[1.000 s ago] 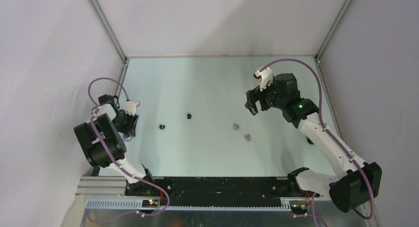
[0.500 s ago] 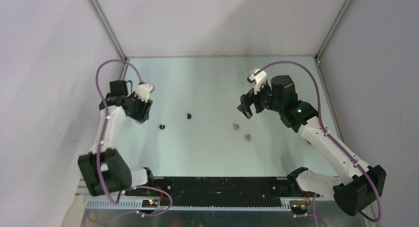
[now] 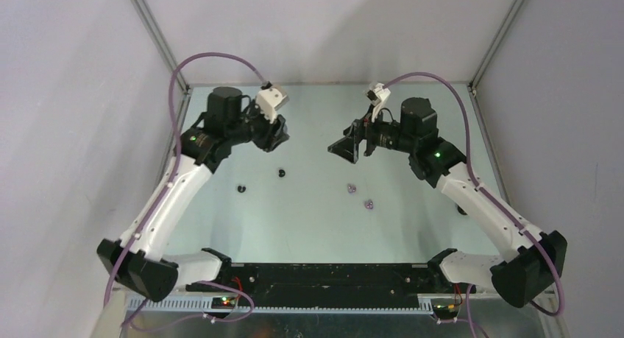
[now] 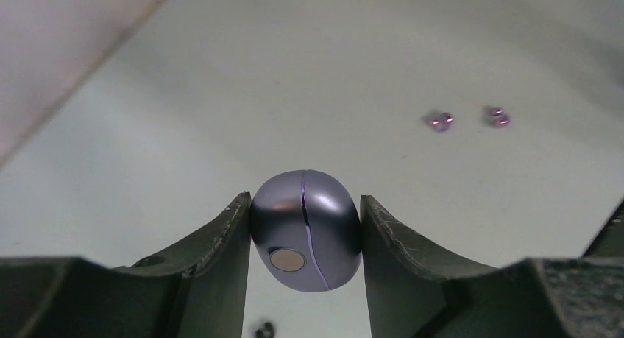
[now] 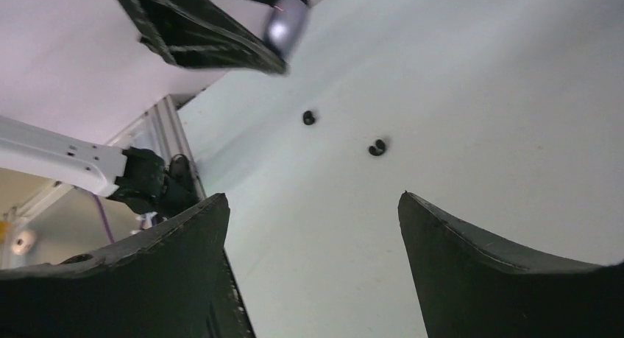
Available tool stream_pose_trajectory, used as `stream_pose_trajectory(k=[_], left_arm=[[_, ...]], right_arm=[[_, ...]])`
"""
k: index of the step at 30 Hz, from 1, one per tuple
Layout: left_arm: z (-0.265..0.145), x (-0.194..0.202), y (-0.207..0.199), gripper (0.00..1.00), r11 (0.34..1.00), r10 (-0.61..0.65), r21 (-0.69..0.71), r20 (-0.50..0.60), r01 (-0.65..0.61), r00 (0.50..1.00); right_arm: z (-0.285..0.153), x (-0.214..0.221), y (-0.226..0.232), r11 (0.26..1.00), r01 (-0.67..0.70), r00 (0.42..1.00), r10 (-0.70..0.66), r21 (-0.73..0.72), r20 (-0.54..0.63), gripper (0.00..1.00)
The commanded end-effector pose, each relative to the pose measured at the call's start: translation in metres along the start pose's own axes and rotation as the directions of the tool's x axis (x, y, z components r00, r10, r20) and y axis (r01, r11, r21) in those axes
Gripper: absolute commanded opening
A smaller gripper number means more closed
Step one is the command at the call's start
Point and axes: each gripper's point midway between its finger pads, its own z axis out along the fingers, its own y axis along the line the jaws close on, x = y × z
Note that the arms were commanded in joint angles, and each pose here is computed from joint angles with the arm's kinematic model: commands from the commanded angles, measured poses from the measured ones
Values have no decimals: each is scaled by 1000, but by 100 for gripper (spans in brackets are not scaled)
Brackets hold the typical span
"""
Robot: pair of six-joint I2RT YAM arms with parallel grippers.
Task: Insert the wireless bluetooth earbuds into the charging case
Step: Pick up the charging case at the center of the board.
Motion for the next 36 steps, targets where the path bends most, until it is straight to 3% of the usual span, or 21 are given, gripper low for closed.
stream_pose_trajectory(k=[1,6,10,13,19,22,30,36], left_arm=[[29,-20,-11,30,975,-222,30,50,220,974],[50,-26,-2,32,913,-407,-13,50,408,912],[63,-21,11,34,818,-561,-95,82,567,823],[78,-17,3,34,735,-672,-62,70,675,737],[106,-16,8,26,614,-785,-82,43,785,618],[112,-18,1,28,546,-835,-62,37,836,549],[130,-14,-35,33,489,-870,38,-47,871,491],[135,-15,-52,35,458,-881,90,-89,884,465]], right_arm=[[14,-15,28,995,-34,997,40,-93,60,91],[26,-8,10,1000,22,998,-23,13,57,91],[35,-4,-10,995,44,997,-49,89,55,91],[45,2,-22,993,44,998,-49,111,42,91],[56,14,-37,986,58,998,-61,157,12,90],[57,12,-39,986,58,998,-62,158,21,90],[71,25,-40,991,9,1000,-9,135,2,90],[74,31,-52,979,-15,1000,15,203,-2,87]])
